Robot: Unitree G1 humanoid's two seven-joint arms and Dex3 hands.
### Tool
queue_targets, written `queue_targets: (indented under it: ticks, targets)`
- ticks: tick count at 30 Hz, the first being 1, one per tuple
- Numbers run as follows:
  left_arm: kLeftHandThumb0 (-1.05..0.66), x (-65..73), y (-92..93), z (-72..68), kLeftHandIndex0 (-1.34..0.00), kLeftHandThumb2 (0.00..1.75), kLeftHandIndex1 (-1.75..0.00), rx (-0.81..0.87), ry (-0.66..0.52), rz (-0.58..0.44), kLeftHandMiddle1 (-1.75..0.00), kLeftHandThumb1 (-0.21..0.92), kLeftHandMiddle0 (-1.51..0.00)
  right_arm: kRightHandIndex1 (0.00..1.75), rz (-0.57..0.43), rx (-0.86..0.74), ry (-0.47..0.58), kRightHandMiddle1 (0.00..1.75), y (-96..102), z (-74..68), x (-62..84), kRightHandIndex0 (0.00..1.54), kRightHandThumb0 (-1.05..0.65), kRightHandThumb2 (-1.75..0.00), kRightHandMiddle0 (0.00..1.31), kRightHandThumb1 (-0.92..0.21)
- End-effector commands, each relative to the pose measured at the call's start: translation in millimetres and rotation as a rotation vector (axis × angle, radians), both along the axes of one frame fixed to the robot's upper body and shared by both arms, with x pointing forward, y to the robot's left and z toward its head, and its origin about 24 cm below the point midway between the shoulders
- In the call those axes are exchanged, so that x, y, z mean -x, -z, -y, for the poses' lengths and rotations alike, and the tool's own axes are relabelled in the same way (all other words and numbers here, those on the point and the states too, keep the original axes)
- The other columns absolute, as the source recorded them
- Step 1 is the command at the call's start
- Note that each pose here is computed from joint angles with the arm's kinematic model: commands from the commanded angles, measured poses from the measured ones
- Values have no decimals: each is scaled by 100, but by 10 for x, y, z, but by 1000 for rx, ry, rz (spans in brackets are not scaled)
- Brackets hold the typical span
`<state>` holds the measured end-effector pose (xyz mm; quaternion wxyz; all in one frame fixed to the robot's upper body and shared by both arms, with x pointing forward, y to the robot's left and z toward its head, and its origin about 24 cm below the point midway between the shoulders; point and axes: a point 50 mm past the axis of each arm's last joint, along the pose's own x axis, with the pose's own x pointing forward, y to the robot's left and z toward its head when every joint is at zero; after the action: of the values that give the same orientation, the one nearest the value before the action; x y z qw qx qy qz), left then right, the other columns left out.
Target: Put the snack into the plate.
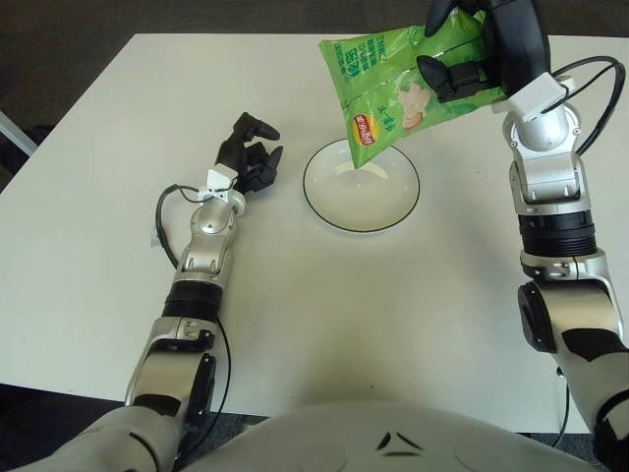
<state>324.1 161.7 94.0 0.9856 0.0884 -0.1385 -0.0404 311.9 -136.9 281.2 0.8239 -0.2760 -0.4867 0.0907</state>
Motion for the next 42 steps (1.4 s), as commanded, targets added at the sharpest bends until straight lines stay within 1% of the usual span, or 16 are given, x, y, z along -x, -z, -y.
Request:
queue_targets:
  ticks: [1,6,11,17,23,30,31,32,34,36,37,39,42]
  targets:
    - [-37,101,371,-17,-37,56,-163,-16,-23,-149,-167,82,-78,175,25,7,-29,175,-18,-28,52,47,41,-108,53,-50]
    - [-37,93,372,-5,-37,56,-163,-18,-23,-150,-167,82,-78,175,4,19,-75,175,92,-86,73,47,41,-108,53,-49]
    - [-37,89,371,8,-37,55,-163,-21,-24,-150,-166,82,-78,175,-5,32,-82,175,178,-124,87,47,41,-108,53,-49]
    - [-37,91,370,26,-37,55,-163,-29,-24,-147,-166,82,-79,175,-63,84,-87,175,288,-151,93,47,41,-109,54,-49]
    - [-37,96,371,43,-37,54,-162,-32,-25,-143,-163,83,-81,175,-163,112,-106,175,379,-166,84,47,41,-109,55,-49]
    - [-37,100,370,54,-37,53,-162,-34,-24,-140,-161,83,-82,175,-330,144,-148,175,464,-176,71,46,41,-107,54,-51]
    - [-37,101,369,55,-37,53,-162,-35,-24,-140,-161,83,-82,175,-350,154,-154,170,469,-174,73,47,33,-107,53,-49]
    - [-37,101,368,56,-37,53,-162,-37,-24,-139,-161,83,-82,175,-377,172,-163,162,477,-169,75,49,21,-109,52,-46]
    - [-37,103,365,59,-37,53,-162,-42,-25,-136,-160,83,-82,171,-421,199,-181,150,490,-161,82,50,8,-100,50,-50]
    - [-37,103,362,60,-37,53,-162,-47,-26,-134,-160,83,-82,167,-461,221,-202,140,508,-157,86,51,4,-89,50,-55]
    - [-37,103,362,60,-37,53,-162,-50,-27,-133,-160,83,-82,165,-477,229,-211,137,515,-156,88,51,3,-84,50,-58]
    - [-37,104,361,60,-37,53,-162,-55,-28,-131,-159,83,-82,158,-508,243,-229,127,531,-153,89,53,1,-65,51,-67]
    - [-37,105,360,64,-37,52,-162,-59,-29,-129,-159,83,-82,153,-546,275,-247,121,549,-144,93,55,0,-53,52,-73]
